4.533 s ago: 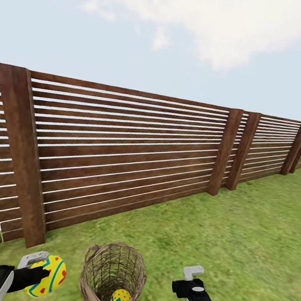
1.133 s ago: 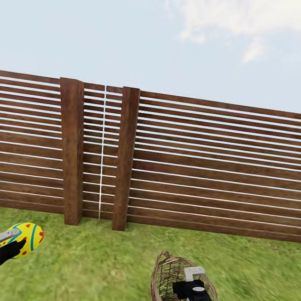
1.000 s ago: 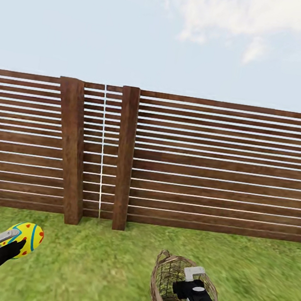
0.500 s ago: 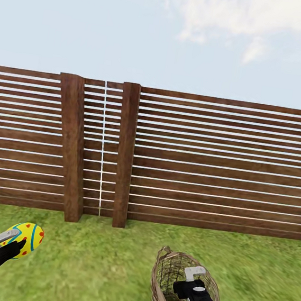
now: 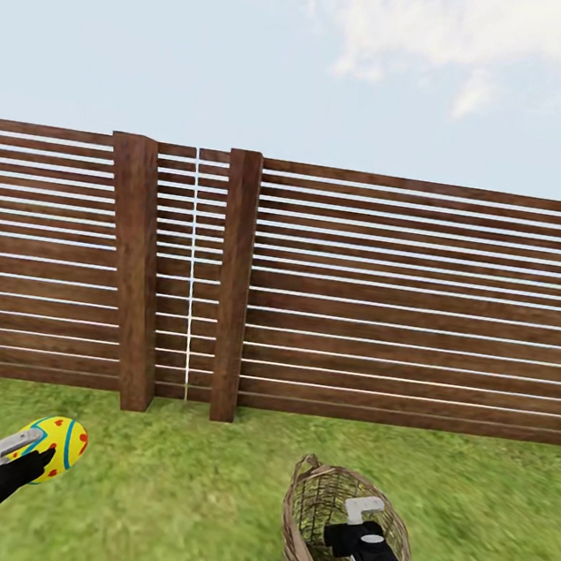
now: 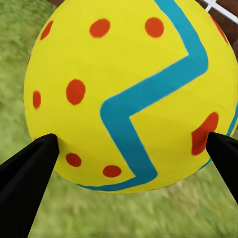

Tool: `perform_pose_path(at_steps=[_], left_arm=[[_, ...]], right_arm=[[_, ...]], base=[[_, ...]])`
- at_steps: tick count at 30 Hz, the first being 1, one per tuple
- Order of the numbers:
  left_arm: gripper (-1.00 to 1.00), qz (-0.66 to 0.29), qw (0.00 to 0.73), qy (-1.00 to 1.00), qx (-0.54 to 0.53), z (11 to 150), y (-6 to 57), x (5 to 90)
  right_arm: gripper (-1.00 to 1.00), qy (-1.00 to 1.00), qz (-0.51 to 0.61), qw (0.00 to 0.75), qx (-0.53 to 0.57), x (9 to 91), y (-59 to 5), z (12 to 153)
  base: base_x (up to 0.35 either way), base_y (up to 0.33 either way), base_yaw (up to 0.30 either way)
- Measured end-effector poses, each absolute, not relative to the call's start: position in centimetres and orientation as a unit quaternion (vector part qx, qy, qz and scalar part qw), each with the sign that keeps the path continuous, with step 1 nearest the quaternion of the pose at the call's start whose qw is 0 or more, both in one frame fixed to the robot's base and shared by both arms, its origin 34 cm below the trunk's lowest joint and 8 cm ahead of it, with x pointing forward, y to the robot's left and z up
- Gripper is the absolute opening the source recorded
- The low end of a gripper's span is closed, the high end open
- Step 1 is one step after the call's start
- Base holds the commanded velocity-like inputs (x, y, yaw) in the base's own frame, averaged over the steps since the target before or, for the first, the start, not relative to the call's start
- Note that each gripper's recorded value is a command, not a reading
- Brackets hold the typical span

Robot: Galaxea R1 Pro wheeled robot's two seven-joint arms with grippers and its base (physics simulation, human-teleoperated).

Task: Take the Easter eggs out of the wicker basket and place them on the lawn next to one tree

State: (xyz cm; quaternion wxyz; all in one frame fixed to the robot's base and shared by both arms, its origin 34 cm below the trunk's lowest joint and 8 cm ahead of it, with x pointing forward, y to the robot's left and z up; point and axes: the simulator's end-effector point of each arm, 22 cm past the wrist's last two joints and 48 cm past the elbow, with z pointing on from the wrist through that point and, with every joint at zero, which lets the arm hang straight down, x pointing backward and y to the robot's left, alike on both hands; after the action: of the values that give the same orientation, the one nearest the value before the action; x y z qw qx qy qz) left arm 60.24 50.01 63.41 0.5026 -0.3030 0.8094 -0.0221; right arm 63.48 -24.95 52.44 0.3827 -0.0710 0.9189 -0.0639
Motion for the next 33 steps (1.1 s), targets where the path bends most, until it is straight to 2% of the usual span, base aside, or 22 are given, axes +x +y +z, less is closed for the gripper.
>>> perform_pose_path(at_steps=[33], left_arm=[[-1.0, -0.014, 0.518, 0.801, -0.299, 55.7, 49.8, 59.0]], right_arm=[[1.0, 0.919, -0.063, 0.383, -0.069, 62.1, -25.0, 45.7]], base=[[0.0, 0.0, 0.0]])
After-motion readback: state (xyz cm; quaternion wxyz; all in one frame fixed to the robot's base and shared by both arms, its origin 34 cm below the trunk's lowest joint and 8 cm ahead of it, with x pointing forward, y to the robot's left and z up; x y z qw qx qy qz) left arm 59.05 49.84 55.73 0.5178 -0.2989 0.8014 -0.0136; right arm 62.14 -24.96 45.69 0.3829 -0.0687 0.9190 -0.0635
